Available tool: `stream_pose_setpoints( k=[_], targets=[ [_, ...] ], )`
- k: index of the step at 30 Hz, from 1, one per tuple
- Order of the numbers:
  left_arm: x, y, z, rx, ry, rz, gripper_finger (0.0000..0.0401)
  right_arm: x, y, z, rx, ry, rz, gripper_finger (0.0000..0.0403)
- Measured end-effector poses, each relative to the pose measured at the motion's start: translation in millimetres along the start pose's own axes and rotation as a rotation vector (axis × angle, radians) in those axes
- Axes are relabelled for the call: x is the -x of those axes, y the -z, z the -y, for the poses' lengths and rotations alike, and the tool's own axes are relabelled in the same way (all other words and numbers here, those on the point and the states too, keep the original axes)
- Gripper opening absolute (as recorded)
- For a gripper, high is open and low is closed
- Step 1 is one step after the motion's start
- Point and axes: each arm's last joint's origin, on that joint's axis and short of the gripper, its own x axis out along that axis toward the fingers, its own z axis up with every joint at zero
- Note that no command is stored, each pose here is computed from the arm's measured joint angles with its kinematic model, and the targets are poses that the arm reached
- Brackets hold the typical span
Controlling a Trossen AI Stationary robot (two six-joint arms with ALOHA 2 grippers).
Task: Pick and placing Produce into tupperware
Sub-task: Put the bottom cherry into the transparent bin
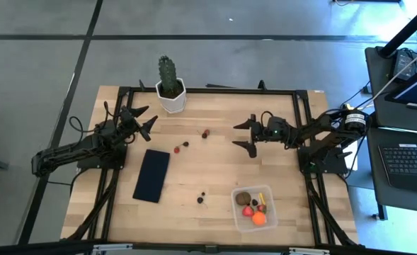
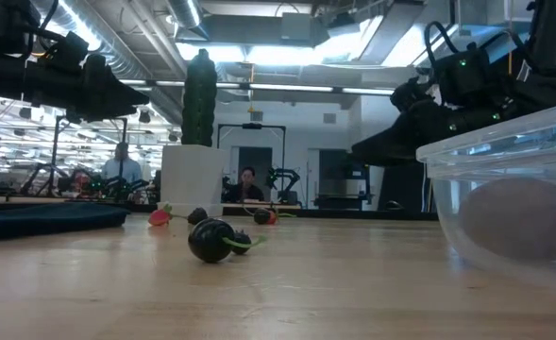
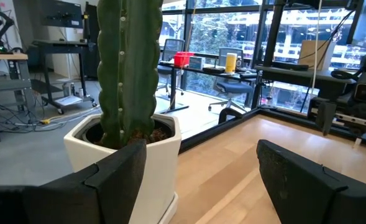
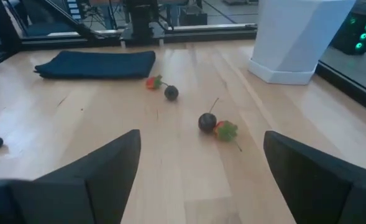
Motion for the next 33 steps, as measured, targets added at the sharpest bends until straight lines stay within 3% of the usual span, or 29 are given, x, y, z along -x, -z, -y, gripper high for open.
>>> stream_pose_setpoints(
  k=[24,33],
  targets=[
    [0.0,0.0,0.0,0.000,0.000,0.000,0.0299,0.3,2.9,0.7,-0.008,-0.021,-0.029,0.0339],
    [0.0,0.0,1.3,-0.003,0.044,-0.003,0.0367,0.2,2.9,0.9,-0.003,-0.020,-0.029,0.0339]
  ],
)
